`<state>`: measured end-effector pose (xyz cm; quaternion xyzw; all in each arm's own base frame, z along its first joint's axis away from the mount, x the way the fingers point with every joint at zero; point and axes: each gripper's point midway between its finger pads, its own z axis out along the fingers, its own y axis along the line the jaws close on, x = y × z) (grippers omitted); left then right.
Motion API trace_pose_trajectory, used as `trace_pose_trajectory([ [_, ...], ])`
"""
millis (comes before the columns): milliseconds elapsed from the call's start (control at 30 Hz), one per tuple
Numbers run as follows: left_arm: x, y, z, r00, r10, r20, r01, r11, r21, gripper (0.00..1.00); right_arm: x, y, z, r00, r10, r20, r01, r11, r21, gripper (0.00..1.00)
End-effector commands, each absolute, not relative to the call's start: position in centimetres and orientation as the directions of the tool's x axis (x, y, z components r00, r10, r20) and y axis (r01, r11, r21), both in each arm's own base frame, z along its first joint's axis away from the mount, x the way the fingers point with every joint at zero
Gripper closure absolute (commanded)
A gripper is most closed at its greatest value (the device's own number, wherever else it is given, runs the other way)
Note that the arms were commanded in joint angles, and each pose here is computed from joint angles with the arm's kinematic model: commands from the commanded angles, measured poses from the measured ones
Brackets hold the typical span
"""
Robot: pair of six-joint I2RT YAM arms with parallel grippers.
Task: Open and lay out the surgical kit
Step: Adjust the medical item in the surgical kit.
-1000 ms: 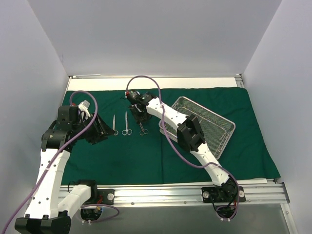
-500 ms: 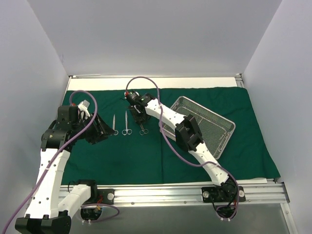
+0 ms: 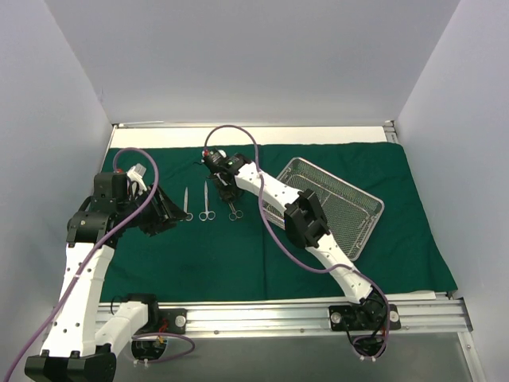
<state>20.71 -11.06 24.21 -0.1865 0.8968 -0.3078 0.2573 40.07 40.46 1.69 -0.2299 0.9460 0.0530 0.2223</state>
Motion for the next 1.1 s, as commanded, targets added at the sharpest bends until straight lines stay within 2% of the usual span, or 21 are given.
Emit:
trace_pose_trajectory([
  [0, 21.4, -11.2, 25.3, -0.779, -0.491, -0.39, -0.127, 0.733, -0.668, 0.42, 39.1, 39.6, -0.3, -0.822, -0.415, -0.39, -0.43, 0.901, -0.051, 0.92],
  [133, 21.4, -11.2, 25.2, -0.778, -0.493, -0.39, -0.128, 0.731, -0.67, 0.42, 40.3, 40.8, 1.5, -0.853, -0.289, -0.434, -0.343, 0.938, 0.05, 1.0],
  [333, 21.3, -11.2, 25.4, -0.778, -0.491, -0.392, -0.123, 0.731, -0.671, 0.42, 41.8, 41.1, 1.8, -0.912, -0.079, -0.403, -0.177, 0.961, 0.212, 1.0],
  [900, 21.3, -11.2, 25.0, -0.787, -0.478, -0.389, -0.117, 0.736, -0.667, 0.42, 42.1, 41.8, 2.3, -0.918, 0.008, -0.397, -0.107, 0.957, 0.268, 1.0],
  [933, 21.3, -11.2, 25.1, -0.787, -0.477, -0.39, -0.116, 0.736, -0.667, 0.42, 42.0, 41.9, 2.4, -0.918, 0.007, -0.397, -0.109, 0.957, 0.27, 0.96],
  [967, 21.3, -11.2, 25.0, -0.788, -0.477, -0.39, -0.116, 0.736, -0.667, 0.42, 42.0, 41.9, 2.5, -0.918, 0.007, -0.397, -0.11, 0.956, 0.272, 0.89],
  [1067, 21.3, -11.2, 25.0, -0.79, -0.475, -0.388, -0.116, 0.737, -0.666, 0.42, 41.7, 41.5, 3.4, -0.916, 0.009, -0.402, -0.108, 0.958, 0.266, 0.82],
])
